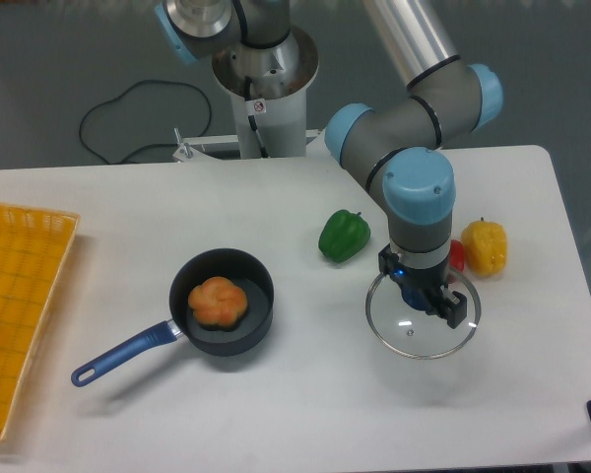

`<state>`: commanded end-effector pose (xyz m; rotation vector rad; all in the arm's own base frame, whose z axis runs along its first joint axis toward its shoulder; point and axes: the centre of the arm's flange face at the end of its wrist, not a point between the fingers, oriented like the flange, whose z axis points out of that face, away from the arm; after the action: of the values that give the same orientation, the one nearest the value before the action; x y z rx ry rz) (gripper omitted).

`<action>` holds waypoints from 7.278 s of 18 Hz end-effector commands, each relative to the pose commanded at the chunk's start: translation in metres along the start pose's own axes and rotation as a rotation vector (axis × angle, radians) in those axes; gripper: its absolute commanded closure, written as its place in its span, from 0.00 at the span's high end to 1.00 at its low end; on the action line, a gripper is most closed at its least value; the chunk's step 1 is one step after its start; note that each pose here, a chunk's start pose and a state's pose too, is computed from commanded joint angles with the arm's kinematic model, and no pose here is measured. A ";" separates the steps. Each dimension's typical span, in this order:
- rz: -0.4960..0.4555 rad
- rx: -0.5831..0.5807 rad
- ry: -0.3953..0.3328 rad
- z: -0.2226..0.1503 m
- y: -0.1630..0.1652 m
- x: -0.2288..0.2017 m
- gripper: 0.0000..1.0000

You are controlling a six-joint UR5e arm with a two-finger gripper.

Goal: Close the pot lid
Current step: 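Carry the held glass lid over to the dark blue saucepan, then lower the glass lid onto the saucepan rim, then hold the lid seated on the saucepan and open the gripper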

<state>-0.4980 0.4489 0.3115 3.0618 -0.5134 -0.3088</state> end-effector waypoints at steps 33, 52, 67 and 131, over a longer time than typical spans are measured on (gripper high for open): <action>-0.188 0.006 0.190 -0.034 -0.176 0.198 0.50; -0.150 -0.004 0.206 -0.020 -0.199 0.222 0.51; -0.160 -0.006 0.206 -0.014 -0.203 0.221 0.51; -0.171 -0.003 0.195 -0.013 -0.198 0.220 0.96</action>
<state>-0.2284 0.5647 0.2717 3.0925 -0.2431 -0.0117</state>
